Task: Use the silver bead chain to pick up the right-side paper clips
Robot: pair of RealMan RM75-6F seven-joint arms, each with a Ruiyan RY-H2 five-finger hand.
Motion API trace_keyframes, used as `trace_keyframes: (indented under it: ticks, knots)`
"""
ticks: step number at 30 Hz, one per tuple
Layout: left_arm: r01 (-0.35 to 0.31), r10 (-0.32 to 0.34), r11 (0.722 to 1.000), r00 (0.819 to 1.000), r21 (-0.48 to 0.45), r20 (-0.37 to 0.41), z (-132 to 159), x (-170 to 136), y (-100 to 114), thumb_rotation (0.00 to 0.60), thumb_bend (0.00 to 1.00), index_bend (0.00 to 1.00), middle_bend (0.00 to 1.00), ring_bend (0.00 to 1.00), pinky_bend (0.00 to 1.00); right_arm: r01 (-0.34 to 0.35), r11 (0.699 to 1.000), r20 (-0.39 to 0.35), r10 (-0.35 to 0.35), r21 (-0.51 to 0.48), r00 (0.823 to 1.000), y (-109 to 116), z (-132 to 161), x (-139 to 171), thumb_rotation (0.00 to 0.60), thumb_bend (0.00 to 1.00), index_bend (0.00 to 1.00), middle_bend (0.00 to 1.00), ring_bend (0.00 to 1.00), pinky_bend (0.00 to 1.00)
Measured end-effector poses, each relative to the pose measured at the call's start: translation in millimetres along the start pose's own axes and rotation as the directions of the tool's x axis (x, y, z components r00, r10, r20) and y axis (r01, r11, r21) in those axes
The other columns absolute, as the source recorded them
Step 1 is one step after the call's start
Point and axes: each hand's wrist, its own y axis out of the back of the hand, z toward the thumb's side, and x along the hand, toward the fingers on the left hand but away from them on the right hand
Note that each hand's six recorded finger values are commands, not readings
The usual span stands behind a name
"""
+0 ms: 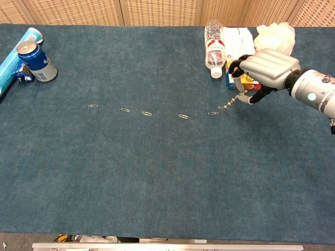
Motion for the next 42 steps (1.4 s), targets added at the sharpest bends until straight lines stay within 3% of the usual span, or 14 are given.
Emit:
trace_keyframes:
  ticks: [19, 29, 42]
  knots:
    - [-0.015, 0.015, 1.000, 1.000, -0.017, -0.025, -7.7, -3.1, 7.2, 0.600, 0.12, 0.38, 0.36, 0.30, 0.43, -0.028, 1.000, -0.019, 0.028, -0.001, 0.999, -7.6, 11.2, -10.7, 0.600, 0.32, 0.60, 0.25, 0.18, 0.34]
    - [-0.011, 0.011, 1.000, 1.000, -0.007, -0.030, -8.1, -1.7, 5.6, 0.600, 0.12, 0.38, 0.36, 0.30, 0.43, 0.003, 1.000, -0.005, -0.003, 0.001, 1.000, -1.2, 2.0, 7.4, 0.600, 0.32, 0.60, 0.26, 0.18, 0.34]
    - [0.003, -0.003, 1.000, 0.999, 0.008, -0.040, -8.6, -2.8, 3.6, 0.600, 0.12, 0.38, 0.36, 0.30, 0.43, 0.030, 0.999, -0.047, -0.029, 0.020, 0.998, 15.9, 20.3, -8.2, 0.600, 0.32, 0.60, 0.26, 0.18, 0.34]
